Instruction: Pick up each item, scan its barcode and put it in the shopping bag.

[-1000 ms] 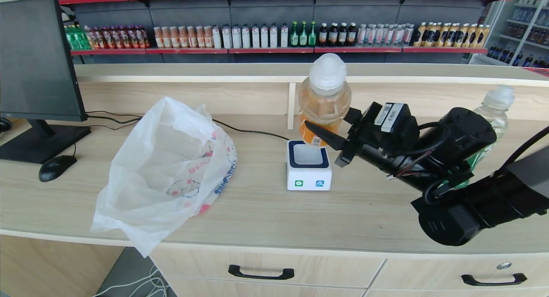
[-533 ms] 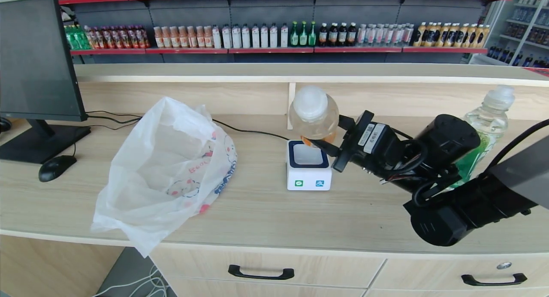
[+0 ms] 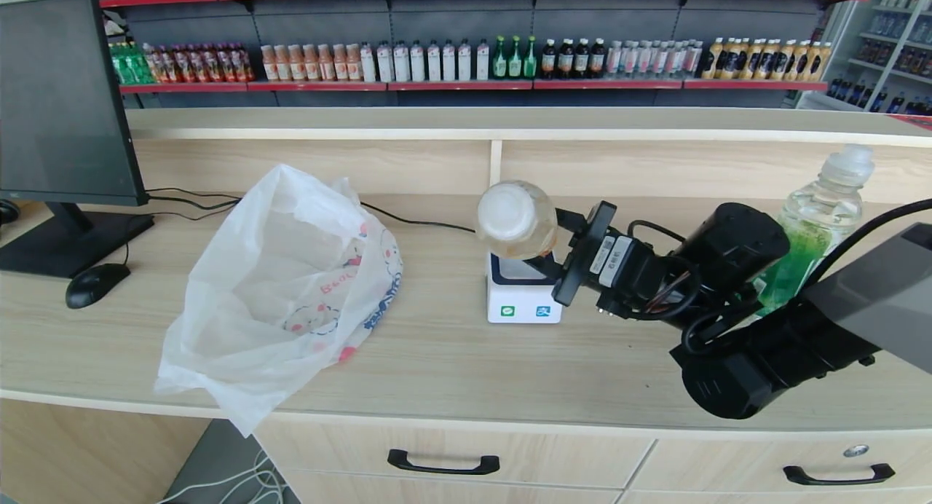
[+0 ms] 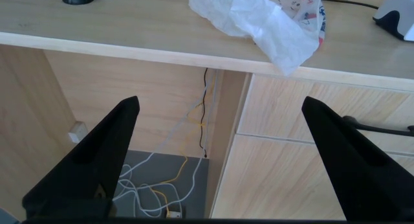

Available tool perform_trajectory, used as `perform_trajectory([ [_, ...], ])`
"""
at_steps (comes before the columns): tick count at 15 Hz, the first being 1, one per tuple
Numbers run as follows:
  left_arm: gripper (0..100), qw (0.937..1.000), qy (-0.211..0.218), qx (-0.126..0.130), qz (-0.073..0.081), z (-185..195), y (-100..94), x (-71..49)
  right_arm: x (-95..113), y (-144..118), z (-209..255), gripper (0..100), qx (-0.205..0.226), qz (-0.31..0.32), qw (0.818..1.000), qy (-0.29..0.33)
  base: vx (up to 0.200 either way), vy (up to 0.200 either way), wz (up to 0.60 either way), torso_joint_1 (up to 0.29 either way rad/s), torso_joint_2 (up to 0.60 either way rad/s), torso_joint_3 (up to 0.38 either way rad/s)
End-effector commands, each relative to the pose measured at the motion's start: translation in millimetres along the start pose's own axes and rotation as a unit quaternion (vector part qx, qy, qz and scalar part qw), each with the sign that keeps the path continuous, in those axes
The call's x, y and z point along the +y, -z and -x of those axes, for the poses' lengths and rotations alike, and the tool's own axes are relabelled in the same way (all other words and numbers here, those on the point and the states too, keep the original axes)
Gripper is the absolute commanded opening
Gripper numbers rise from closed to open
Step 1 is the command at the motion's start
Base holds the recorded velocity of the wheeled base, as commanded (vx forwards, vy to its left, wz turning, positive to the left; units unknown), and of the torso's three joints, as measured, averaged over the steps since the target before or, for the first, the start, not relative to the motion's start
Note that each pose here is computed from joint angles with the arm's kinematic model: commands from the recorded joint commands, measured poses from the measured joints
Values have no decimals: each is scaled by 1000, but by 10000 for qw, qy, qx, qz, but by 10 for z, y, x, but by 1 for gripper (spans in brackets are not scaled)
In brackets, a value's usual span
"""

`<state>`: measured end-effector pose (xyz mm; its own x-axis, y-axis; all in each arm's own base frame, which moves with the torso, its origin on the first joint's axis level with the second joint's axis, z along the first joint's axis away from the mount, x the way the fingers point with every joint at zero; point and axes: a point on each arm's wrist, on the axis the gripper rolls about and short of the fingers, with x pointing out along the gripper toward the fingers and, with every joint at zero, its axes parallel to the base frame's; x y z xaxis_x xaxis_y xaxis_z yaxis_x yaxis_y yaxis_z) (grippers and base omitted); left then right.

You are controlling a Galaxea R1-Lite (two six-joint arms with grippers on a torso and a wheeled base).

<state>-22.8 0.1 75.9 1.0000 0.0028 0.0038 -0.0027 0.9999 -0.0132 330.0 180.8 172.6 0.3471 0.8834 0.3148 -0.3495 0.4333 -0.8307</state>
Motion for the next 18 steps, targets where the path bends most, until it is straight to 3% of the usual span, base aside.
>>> perform_trajectory([
  [1,100,10000,-2,4,3,-1,-1,0,34,32,-9,0,4,3,10000,-40,0,0,0,0,0,0],
  [14,100,10000,-2,4,3,-1,-1,0,95,93,1,0,-170,280,9990,-308,0,0,0,0,0,0],
  [18,100,10000,-1,-4,3,-1,-2,0,-65,-66,54,0,-235,393,9988,-176,0,0,0,0,0,0],
])
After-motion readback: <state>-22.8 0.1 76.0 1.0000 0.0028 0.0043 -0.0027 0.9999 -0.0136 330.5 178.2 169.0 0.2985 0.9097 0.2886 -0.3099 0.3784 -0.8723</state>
